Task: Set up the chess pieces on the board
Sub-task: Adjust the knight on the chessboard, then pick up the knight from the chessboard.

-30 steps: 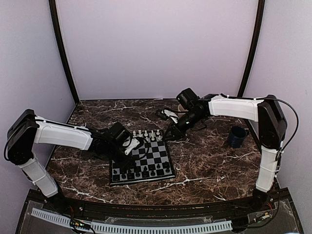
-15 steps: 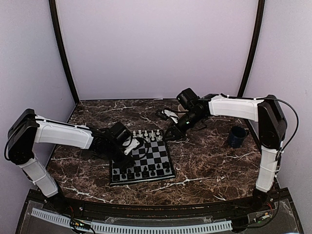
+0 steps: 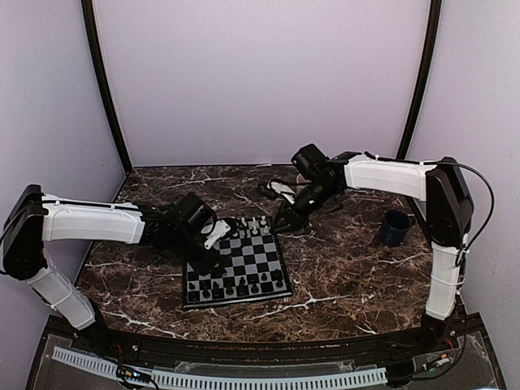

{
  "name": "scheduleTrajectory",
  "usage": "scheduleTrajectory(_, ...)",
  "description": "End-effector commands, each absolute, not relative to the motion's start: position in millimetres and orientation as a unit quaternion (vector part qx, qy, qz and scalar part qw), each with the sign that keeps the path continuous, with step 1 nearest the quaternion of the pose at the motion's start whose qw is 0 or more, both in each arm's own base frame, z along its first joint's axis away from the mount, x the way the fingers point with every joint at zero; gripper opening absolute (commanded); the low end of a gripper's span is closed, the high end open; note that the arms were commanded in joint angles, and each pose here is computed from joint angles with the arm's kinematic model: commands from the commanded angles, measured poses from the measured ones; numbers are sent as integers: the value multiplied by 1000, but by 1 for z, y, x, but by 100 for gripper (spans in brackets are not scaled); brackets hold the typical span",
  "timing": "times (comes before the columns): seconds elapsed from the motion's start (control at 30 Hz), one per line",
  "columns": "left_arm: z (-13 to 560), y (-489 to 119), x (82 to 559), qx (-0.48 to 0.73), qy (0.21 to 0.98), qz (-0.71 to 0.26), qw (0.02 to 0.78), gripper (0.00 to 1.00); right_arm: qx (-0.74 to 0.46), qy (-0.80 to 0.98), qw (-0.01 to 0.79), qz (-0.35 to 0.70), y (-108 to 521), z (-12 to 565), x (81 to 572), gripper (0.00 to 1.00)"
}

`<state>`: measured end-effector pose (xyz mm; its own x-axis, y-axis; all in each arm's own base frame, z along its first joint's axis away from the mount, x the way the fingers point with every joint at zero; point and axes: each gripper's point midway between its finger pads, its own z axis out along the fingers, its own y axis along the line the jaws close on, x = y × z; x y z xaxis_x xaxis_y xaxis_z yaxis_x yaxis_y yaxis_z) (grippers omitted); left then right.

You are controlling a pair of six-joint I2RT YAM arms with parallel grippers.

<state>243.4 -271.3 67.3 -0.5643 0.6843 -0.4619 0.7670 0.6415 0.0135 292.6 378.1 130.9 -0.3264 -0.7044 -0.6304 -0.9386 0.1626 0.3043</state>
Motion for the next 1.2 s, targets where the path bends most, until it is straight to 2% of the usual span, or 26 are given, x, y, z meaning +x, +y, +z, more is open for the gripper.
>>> scheduleTrajectory(0.0,108,-261,245,416,867,-87,260,45,-606,703,174,328,385,133,284,28)
scheduleTrajectory(0.3,153,-197,291,203,903,-135,353,44,-682,659,184,258,427,106,280,27)
scheduleTrajectory(0.47,149,-175,301,127,912,-147,360,44,-713,637,184,229,457,88,274,27)
scheduleTrajectory(0.87,155,-180,300,116,897,-189,383,44,-758,598,146,214,491,58,240,32)
scheduleTrajectory(0.97,159,-180,298,120,891,-196,391,45,-761,596,144,211,493,54,237,36)
scheduleTrajectory(1.17,158,-179,296,120,889,-199,395,45,-761,597,140,213,498,49,236,36)
